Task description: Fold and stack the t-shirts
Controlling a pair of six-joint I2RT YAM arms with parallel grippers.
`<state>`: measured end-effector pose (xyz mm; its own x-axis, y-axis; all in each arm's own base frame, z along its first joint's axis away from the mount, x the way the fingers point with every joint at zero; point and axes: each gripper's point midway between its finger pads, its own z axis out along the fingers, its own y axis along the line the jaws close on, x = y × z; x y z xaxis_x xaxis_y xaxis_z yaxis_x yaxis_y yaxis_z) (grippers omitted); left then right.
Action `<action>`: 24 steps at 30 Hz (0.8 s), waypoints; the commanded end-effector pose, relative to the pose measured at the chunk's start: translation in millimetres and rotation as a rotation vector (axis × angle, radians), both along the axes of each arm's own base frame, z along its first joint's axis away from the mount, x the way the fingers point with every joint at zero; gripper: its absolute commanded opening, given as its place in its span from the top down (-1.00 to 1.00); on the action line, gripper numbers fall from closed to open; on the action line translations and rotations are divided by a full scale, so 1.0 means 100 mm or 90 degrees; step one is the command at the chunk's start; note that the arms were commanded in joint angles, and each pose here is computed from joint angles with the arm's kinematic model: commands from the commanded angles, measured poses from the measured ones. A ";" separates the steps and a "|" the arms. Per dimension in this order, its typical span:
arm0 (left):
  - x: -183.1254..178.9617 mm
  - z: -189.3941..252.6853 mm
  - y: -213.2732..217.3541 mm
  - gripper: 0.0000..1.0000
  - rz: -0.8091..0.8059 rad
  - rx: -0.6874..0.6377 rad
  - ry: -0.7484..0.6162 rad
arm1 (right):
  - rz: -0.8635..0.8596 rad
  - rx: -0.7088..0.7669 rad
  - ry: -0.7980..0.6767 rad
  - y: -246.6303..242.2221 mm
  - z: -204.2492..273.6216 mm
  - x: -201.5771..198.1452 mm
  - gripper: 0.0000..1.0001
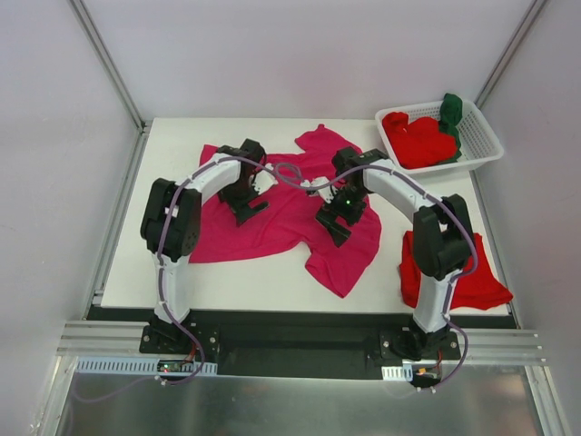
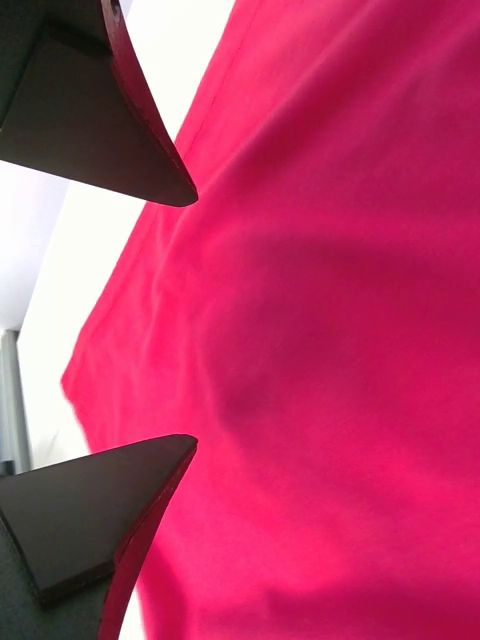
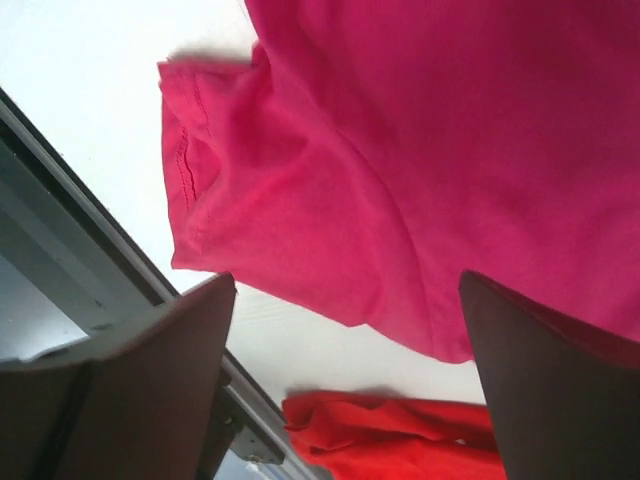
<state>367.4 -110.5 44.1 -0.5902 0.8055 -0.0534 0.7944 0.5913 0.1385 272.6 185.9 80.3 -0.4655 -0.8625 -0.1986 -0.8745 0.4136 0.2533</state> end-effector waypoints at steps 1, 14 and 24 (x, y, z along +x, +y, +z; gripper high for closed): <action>-0.16 0.26 0.21 -0.99 0.025 0.012 -0.020 | 0.020 0.109 -0.025 0.43 0.20 0.12 -0.96; -0.14 0.33 0.80 -0.98 0.101 0.045 -0.031 | 0.058 0.049 0.095 0.36 -0.39 -0.15 -0.93; -0.12 0.37 0.80 -0.99 0.102 0.044 -0.040 | 0.097 0.002 0.205 0.09 -0.21 -0.56 -0.93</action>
<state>359.1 -33.9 62.9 -0.7121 0.7017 -0.0242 0.6831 0.7003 0.2074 248.0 207.2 39.9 -0.4108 -0.9023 -0.1307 -0.8445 0.3226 0.4276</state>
